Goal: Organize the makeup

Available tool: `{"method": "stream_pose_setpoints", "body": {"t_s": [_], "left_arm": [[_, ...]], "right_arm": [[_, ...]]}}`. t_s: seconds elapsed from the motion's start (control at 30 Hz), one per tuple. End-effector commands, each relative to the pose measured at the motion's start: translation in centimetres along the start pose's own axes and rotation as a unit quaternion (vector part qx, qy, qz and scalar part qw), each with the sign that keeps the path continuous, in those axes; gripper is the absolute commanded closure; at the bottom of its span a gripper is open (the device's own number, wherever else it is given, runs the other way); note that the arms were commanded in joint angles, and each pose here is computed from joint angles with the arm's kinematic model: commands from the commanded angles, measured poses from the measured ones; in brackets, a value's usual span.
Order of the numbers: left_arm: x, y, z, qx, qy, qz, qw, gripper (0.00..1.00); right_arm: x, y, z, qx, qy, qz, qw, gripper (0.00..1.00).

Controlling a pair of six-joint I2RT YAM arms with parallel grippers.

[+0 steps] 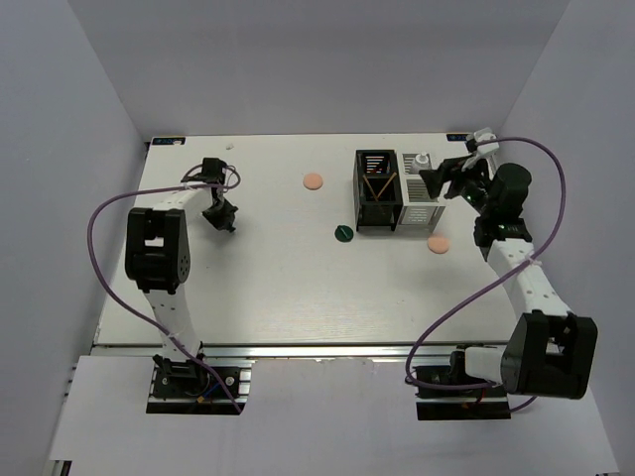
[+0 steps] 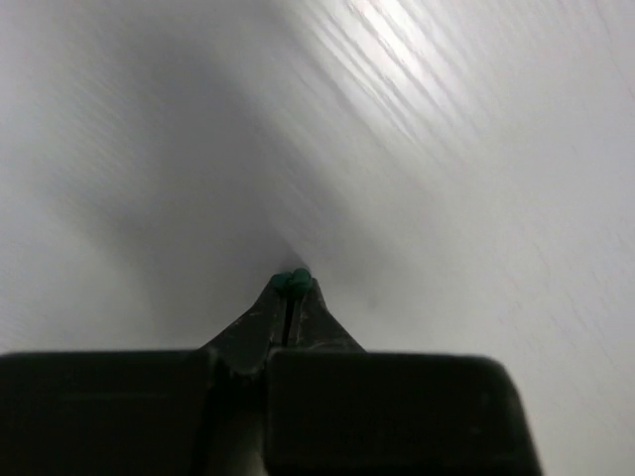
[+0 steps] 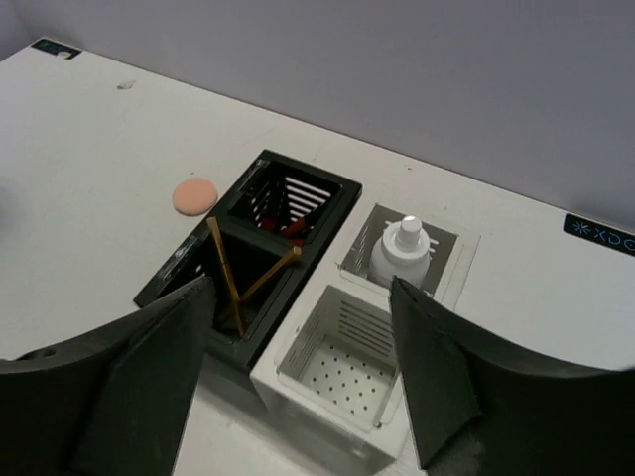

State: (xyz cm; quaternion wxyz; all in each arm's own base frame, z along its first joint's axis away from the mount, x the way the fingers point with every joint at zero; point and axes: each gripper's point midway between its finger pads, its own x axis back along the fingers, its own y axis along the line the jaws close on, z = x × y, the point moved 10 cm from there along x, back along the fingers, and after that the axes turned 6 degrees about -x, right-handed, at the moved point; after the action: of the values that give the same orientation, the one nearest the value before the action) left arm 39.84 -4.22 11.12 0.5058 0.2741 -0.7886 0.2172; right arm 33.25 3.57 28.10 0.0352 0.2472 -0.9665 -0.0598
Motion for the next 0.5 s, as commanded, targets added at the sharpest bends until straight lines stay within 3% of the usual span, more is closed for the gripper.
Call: {"method": "stream_pose_setpoints", "body": {"t_s": [0.0,0.03,0.1,0.13,0.2,0.23,0.3,0.4,0.43,0.47], "left_arm": [[5.8,-3.7,0.2,-0.035,-0.045,0.205,0.977,1.0],[7.5,-5.4,1.2,-0.057,-0.052,0.267,0.961,1.0],[11.0,-7.8,1.8,-0.087,-0.082,0.367,0.922,1.0],[13.6,-10.4,2.8,-0.114,-0.098,0.444,0.883,1.0],[15.2,-13.0,3.7,-0.141,-0.107,0.499,0.848,1.0],[18.0,-15.4,4.4,-0.159,-0.126,0.56,0.803,1.0],[18.7,-18.4,5.3,-0.17,-0.135,0.616,0.758,1.0],[21.6,-22.2,7.2,-0.184,-0.147,0.705,0.669,1.0],[19.9,-23.9,9.2,-0.194,-0.126,0.713,0.662,1.0],[21.7,-25.2,9.2,-0.197,-0.129,0.742,0.628,1.0]], "right_arm": [[2.6,0.4,-1.0,0.071,-0.001,-0.069,0.995,0.27],[3.1,0.0,-0.7,0.064,0.006,-0.063,0.996,0.52],[3.7,-0.4,-0.2,0.05,0.021,-0.046,0.997,0.85],[4.2,-1.0,0.4,0.034,0.044,-0.022,0.998,1.0],[4.8,-1.4,1.0,0.023,0.066,-0.005,0.998,1.0],[5.4,-1.8,1.9,0.011,0.085,0.01,0.996,1.0],[6.0,-2.1,2.8,-0.001,0.1,0.027,0.995,1.0],[6.8,-2.0,4.4,-0.024,0.126,0.041,0.991,1.0],[7.0,-2.0,4.8,-0.029,0.13,0.045,0.99,0.99],[7.2,-1.9,5.4,-0.041,0.136,0.048,0.989,0.98]]}}
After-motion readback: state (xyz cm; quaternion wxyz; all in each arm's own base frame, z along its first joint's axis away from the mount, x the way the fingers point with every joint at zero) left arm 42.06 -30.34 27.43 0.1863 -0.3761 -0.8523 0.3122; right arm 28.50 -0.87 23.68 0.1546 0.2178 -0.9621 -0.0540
